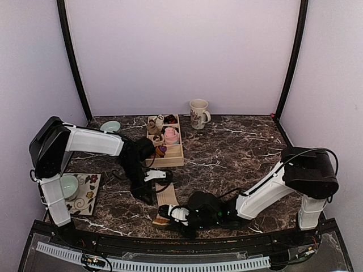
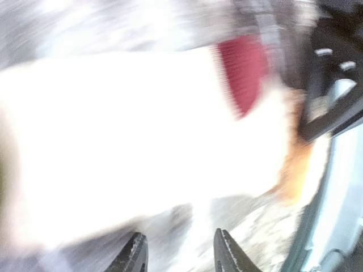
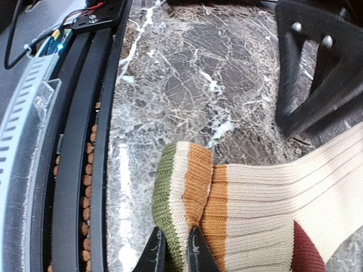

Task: Roll the socks
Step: Pick up the sock from the center of the board.

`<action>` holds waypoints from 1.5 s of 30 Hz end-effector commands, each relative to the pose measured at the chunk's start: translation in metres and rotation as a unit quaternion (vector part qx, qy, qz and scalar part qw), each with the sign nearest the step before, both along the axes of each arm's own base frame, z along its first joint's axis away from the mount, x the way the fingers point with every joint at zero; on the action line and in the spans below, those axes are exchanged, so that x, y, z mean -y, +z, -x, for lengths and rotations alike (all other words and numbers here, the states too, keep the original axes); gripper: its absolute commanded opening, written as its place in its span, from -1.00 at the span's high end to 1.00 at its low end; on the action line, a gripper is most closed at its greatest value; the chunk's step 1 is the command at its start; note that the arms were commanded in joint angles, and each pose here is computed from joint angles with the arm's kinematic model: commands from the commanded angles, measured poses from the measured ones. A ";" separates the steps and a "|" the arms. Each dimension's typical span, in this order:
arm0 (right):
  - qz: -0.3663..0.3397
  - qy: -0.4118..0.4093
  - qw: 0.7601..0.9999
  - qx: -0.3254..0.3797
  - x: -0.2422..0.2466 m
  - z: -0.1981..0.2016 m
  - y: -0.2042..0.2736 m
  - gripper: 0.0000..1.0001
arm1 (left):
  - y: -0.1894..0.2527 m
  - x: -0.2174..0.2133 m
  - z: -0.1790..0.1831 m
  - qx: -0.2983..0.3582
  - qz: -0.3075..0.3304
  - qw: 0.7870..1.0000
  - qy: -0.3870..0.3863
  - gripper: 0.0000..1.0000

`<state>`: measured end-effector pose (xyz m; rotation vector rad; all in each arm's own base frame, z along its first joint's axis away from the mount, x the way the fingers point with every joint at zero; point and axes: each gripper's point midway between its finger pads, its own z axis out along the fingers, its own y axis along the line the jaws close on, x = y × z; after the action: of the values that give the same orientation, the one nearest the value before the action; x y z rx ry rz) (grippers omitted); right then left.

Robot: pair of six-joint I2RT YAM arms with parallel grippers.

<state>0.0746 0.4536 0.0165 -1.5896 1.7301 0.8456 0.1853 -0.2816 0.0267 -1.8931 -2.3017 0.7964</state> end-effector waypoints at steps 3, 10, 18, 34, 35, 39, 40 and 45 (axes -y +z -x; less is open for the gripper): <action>0.142 -0.015 0.983 -0.111 0.070 0.028 -0.075 0.94 | 0.045 -0.039 -0.069 0.207 -0.010 0.973 0.098 0.15; 0.152 -0.042 0.973 -0.166 0.077 0.025 -0.080 0.95 | 0.111 -0.084 -0.124 0.345 0.022 0.908 0.238 -0.72; 0.163 -0.090 0.949 -0.253 0.088 0.014 -0.091 0.95 | 0.141 -0.075 -0.099 0.349 0.090 0.919 0.156 -0.98; 0.149 -0.167 0.876 -0.427 0.095 -0.007 -0.120 0.95 | 0.052 0.010 0.083 0.172 0.120 0.962 -0.174 -0.35; 0.143 -0.172 0.874 -0.432 0.095 -0.009 -0.119 0.95 | 0.047 0.012 0.083 0.176 0.113 0.961 -0.183 -0.31; 0.143 -0.179 0.867 -0.442 0.094 -0.011 -0.119 0.95 | 0.039 0.026 0.077 0.177 0.108 0.961 -0.181 -0.24; 0.144 -0.180 0.867 -0.442 0.094 -0.011 -0.120 0.94 | 0.038 0.029 0.075 0.183 0.111 0.960 -0.179 -0.23; 0.179 -0.183 0.861 -0.440 0.107 -0.001 -0.130 0.94 | 0.027 0.032 0.073 0.196 0.116 0.957 -0.179 -0.02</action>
<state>0.0980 0.4430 0.0165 -1.1838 2.1505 1.6541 0.1080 -0.3063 0.0547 -2.6299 -1.9987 0.7252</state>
